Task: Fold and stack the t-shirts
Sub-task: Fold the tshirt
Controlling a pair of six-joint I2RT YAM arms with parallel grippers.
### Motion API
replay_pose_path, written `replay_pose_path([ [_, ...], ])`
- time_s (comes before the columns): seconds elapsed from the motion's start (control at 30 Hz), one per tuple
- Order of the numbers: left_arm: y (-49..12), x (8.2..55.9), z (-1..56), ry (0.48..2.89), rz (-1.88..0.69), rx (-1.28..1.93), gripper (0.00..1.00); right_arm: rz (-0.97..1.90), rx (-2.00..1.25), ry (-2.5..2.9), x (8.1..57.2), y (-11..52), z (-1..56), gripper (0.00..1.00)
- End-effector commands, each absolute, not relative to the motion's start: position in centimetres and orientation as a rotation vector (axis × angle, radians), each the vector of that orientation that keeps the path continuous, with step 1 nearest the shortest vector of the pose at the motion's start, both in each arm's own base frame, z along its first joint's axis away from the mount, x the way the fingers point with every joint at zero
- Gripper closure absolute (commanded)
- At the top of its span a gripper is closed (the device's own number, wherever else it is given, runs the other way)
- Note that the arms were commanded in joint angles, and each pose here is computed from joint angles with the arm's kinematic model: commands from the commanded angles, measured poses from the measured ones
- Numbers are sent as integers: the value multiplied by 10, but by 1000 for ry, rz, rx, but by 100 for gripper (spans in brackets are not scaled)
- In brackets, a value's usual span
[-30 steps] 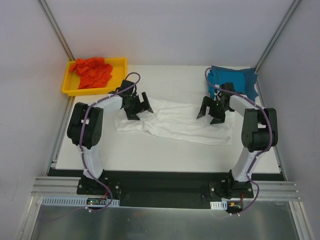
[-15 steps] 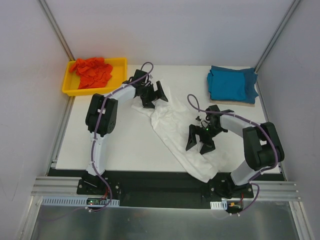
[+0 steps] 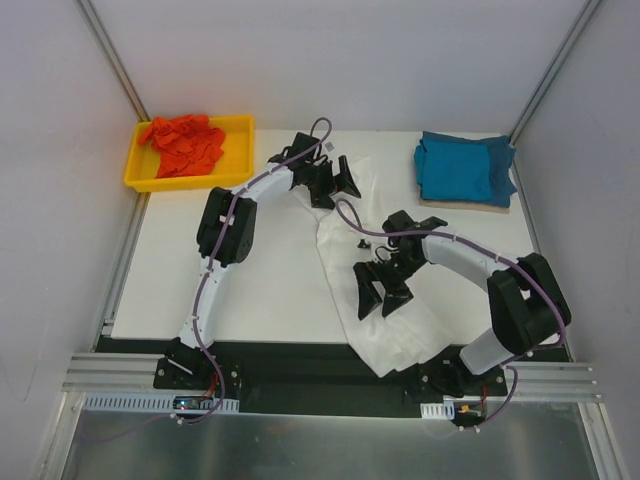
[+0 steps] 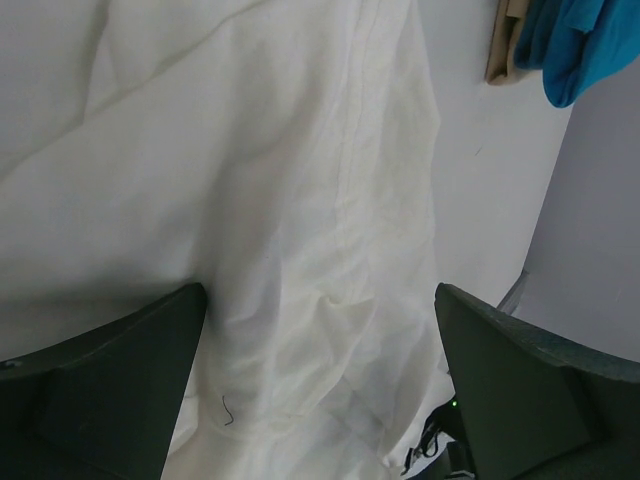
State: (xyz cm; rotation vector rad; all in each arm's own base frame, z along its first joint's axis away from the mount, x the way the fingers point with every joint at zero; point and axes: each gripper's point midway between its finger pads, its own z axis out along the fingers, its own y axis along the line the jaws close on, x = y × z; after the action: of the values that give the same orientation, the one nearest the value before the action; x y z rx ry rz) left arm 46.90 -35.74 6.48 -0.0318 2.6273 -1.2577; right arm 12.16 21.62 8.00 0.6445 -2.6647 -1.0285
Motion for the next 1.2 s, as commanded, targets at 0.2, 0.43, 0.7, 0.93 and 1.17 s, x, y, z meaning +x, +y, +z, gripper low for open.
replay_pose_path([
  [0.2, -267, 422, 166, 2472, -904, -3, 1, -428, 628, -3178, 178, 138, 101, 4],
  [0.43, -206, 373, 224, 2299, -678, -61, 1, -521, 662, -3312, 202, 150, 127, 4],
  [0.7, -173, 330, 211, 2291, -600, -161, 1, -727, 787, -3354, 229, 189, 145, 4],
  [0.93, -146, 303, 178, 2342, -533, -273, 1, -647, 789, -3409, 292, 235, 133, 4],
  [1.17, -127, 275, 147, 2419, -506, -356, 1, -572, 725, -3391, 322, 274, 102, 4],
])
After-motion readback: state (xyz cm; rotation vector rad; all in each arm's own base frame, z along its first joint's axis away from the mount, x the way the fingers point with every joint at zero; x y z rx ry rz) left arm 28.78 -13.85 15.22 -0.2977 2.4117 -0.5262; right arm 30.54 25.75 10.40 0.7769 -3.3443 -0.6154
